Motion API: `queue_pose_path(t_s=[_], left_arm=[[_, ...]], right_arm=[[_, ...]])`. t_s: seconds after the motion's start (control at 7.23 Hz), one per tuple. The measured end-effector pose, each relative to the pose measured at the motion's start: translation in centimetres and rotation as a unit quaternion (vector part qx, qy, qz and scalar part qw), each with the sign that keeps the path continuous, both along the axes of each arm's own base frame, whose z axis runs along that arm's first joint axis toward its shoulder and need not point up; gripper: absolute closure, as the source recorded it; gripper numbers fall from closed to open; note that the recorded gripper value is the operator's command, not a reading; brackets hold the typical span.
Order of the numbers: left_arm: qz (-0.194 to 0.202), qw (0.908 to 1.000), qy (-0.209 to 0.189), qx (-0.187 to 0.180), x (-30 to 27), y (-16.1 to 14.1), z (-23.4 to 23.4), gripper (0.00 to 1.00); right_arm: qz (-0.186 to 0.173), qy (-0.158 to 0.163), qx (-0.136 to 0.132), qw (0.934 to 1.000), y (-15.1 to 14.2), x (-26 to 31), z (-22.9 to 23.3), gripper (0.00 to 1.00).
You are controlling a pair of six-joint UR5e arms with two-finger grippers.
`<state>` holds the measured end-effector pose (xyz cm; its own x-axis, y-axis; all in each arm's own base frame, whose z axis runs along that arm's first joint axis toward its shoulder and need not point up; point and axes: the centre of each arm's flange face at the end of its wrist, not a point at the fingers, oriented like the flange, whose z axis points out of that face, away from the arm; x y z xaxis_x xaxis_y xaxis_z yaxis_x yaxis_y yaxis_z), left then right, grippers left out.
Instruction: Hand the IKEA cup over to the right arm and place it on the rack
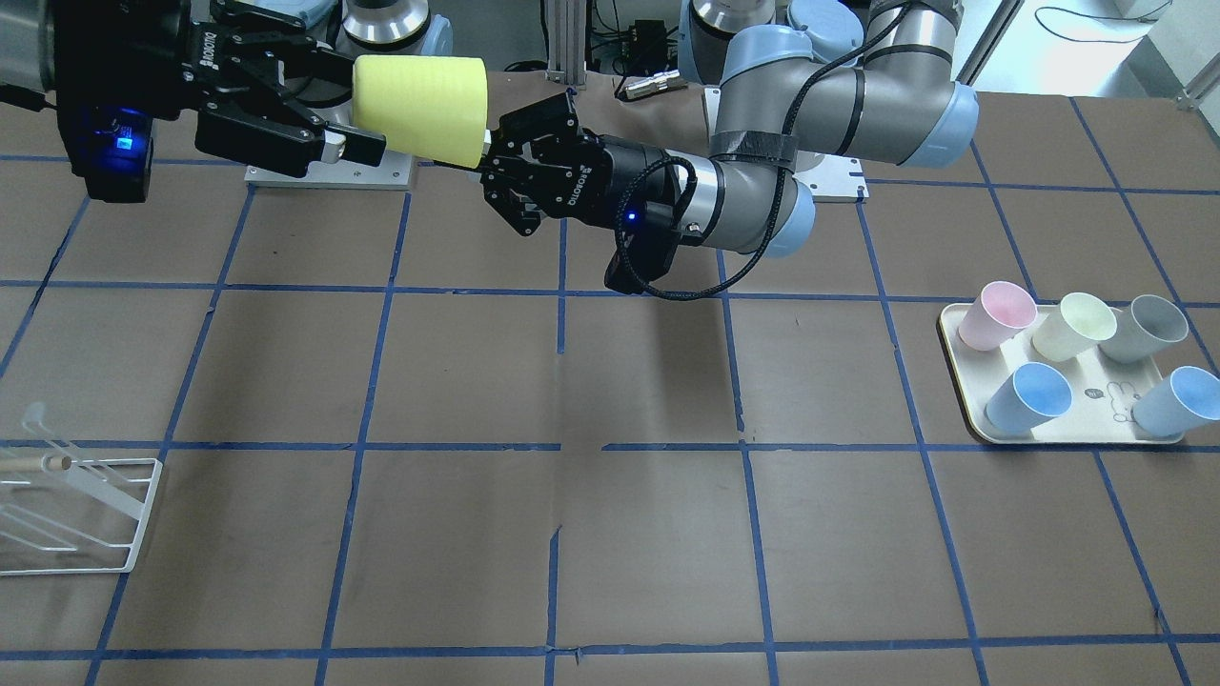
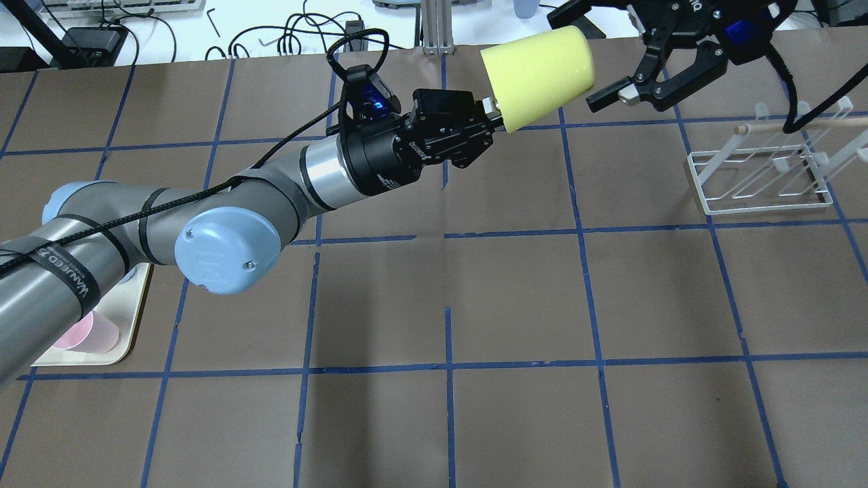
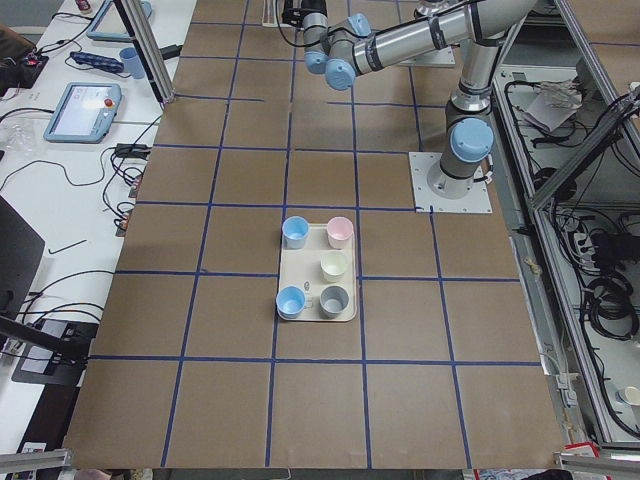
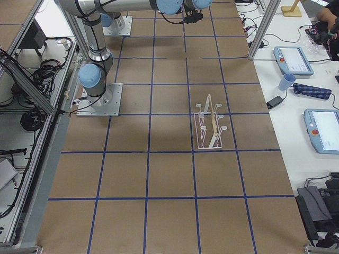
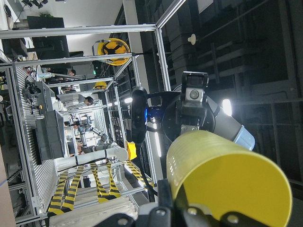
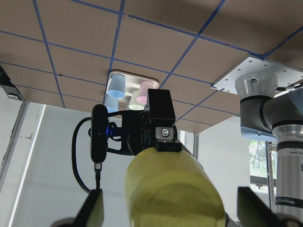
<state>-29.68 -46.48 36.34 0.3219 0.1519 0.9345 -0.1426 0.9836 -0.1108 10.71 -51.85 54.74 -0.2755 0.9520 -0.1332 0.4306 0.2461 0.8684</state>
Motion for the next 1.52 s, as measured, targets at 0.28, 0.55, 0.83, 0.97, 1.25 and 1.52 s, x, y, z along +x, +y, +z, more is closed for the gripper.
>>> queue_pose_path(t_s=[0.28,0.55,0.83,0.97,1.25,1.52], left_arm=[[0.0,1.0,0.0,0.0,0.0,0.06,-0.04,1.0],[-0.001,1.0,-0.001,0.0,-0.04,0.13,-0.03,1.0],[-0.001,1.0,-0.001,-0.001,-0.04,0.17,0.05,1.0],[-0.002,1.0,-0.002,-0.001,-0.04,0.18,0.06,0.6],[-0.006,1.0,-0.004,0.003,-0.18,0.25,0.03,0.31],[-0.007,1.0,-0.005,0.004,-0.18,0.21,0.08,0.3]], right_arm=[[0.003,-0.001,-0.001,1.0,-0.01,0.4,-0.03,0.0],[0.005,-0.001,-0.005,1.0,-0.03,0.49,-0.07,0.25],[0.005,-0.002,-0.008,0.9999,-0.09,0.51,-0.03,0.33],[0.005,-0.002,-0.009,0.9999,-0.11,0.51,0.01,0.34],[0.005,-0.002,-0.01,0.9999,-0.16,0.52,0.03,0.34],[0.007,0.0,-0.011,0.9999,-0.16,0.49,0.1,0.34]])
